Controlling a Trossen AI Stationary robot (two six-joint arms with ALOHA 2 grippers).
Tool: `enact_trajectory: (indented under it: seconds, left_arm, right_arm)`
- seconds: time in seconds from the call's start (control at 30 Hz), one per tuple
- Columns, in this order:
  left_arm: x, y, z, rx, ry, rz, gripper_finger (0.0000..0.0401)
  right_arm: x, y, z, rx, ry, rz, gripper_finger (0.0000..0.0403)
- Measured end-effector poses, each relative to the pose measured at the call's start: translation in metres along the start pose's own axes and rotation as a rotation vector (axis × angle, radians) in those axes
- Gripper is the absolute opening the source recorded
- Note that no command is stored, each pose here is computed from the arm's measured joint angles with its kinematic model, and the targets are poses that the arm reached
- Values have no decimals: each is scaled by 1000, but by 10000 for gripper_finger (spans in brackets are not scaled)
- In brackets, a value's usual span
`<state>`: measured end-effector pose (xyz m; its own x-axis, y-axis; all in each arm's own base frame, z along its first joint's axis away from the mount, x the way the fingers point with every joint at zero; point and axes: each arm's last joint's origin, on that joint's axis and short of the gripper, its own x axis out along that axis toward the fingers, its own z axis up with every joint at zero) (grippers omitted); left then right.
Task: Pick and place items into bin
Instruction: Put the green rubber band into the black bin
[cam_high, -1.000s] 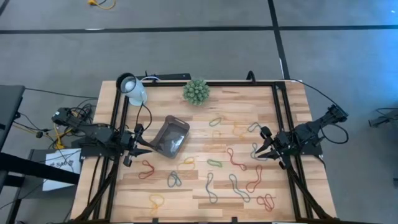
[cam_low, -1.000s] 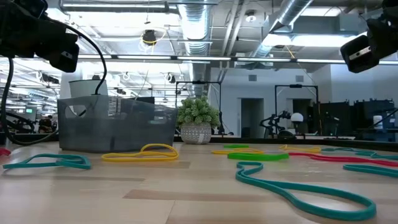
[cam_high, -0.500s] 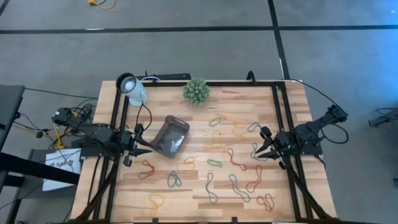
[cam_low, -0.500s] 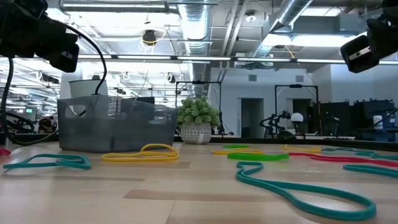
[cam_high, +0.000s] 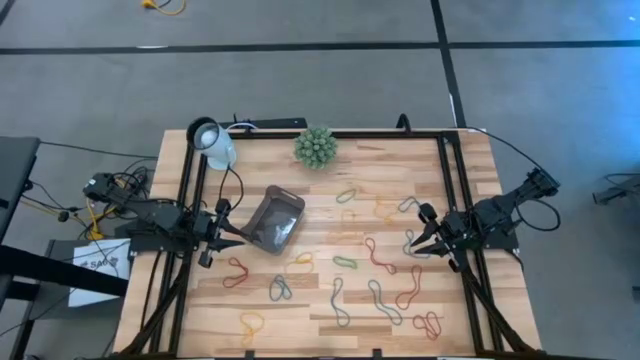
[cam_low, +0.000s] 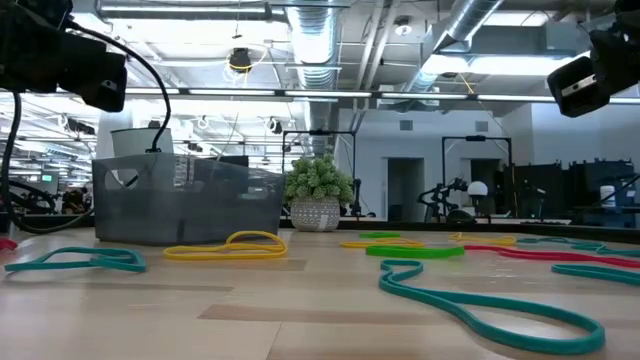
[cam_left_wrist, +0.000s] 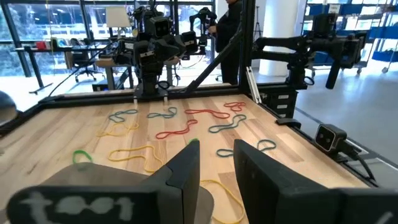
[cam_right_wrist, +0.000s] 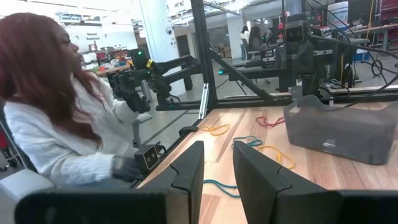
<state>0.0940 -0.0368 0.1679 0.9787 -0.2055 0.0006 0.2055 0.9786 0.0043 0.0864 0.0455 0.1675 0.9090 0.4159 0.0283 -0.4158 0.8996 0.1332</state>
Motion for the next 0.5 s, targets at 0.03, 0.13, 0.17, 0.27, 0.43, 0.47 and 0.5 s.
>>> enact_trajectory:
  seconds: [0.03,0.13,0.17,0.27,0.43,0.47,0.5]
  left_arm:
    - [0,0,0,-2,0,0,87]
    - [0,0,0,-67,-4,1,87]
    - [0,0,1,-104,-11,10,87]
    - [0,1,6,-220,-66,37,87]
    - [-1,2,10,-344,-110,36,87]
    - [-1,2,12,-352,-128,45,87]
    - [-1,2,13,-356,-144,54,87]
  right_arm:
    - [0,0,0,0,0,0,82]
    - [0,0,0,0,0,0,82]
    - [0,0,0,0,0,0,82]
    - [0,0,0,0,0,0,82]
    - [0,0,0,0,0,0,82]
    - [0,0,0,0,0,0,82]
    - [0,0,0,0,0,0,82]
